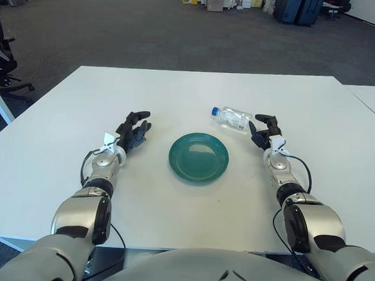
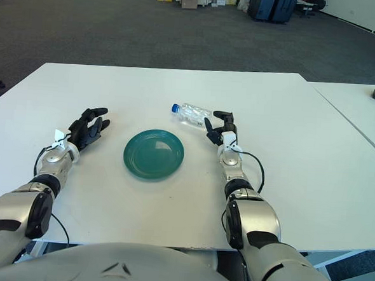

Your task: Put the bottle into the plate.

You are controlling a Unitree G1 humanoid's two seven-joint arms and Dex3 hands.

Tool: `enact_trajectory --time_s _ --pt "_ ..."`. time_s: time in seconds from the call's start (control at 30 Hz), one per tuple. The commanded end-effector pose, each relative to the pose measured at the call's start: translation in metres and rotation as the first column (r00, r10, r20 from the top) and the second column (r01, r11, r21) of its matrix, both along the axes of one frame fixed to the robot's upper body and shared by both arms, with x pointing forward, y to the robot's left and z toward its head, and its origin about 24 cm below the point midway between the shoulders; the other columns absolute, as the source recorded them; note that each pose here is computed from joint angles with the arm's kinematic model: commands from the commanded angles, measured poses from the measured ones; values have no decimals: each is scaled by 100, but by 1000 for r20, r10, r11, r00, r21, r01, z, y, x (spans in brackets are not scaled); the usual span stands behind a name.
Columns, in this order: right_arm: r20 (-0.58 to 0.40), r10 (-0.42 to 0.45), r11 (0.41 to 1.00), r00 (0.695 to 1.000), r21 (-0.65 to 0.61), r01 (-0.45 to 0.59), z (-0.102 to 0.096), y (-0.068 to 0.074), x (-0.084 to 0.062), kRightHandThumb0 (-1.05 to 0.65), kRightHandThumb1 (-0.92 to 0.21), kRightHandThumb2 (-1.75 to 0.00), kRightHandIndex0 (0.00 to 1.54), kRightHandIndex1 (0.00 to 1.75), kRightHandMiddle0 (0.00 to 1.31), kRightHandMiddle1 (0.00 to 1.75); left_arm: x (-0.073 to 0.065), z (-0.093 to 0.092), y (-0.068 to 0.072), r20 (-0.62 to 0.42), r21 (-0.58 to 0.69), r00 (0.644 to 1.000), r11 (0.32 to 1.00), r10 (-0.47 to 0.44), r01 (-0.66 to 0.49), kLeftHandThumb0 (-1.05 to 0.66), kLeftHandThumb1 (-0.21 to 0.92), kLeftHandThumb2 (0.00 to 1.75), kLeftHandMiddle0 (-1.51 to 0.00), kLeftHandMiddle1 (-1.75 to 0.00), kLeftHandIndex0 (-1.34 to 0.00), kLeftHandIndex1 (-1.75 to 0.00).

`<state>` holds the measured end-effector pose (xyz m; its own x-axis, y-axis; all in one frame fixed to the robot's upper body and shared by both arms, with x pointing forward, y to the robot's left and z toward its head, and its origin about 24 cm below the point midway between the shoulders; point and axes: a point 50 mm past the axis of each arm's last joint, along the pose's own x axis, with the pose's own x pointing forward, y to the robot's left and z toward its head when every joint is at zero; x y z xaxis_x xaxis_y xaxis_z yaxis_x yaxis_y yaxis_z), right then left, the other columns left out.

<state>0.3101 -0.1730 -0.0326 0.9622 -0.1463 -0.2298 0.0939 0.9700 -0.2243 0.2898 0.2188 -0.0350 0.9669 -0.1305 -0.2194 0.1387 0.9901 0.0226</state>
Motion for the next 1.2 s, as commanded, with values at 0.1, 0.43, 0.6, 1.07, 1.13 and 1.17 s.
enact_trajectory --time_s 0.1,0.43,0.6,1.07,1.13,1.17 --pt "-139 3 1000 990 -12 -4 -23 0 -17 34 -92 -45 26 168 0 116 -3 -7 -3 -55 6 998 1000 -10 11 -83 92 70 -49 -17 -8 -102" --pt "-151 -31 997 988 -81 19 -25 -6 -19 34 -92 -43 27 166 0 126 -3 -9 -8 -62 4 998 1000 -15 15 -81 92 69 -49 -17 -9 -102" --pt "-159 -75 982 984 -186 45 -24 -12 -19 34 -87 -47 34 162 0 136 -2 -10 -13 -63 2 998 1000 -15 16 -82 92 70 -49 -18 -10 -102" --pt "90 -160 834 983 -521 183 19 -34 8 2 -54 -102 50 170 24 168 2 -9 -24 -56 -28 998 1000 -8 6 -82 92 69 -50 -20 -11 -102" --pt "157 -152 815 976 -539 213 29 -34 13 0 -51 -106 51 168 26 171 2 -9 -25 -56 -31 998 1000 -7 5 -81 92 69 -50 -20 -11 -102" --pt "200 -143 804 969 -547 232 36 -33 18 0 -51 -106 51 167 26 171 3 -9 -25 -56 -32 998 999 -7 5 -81 92 69 -50 -20 -11 -102"
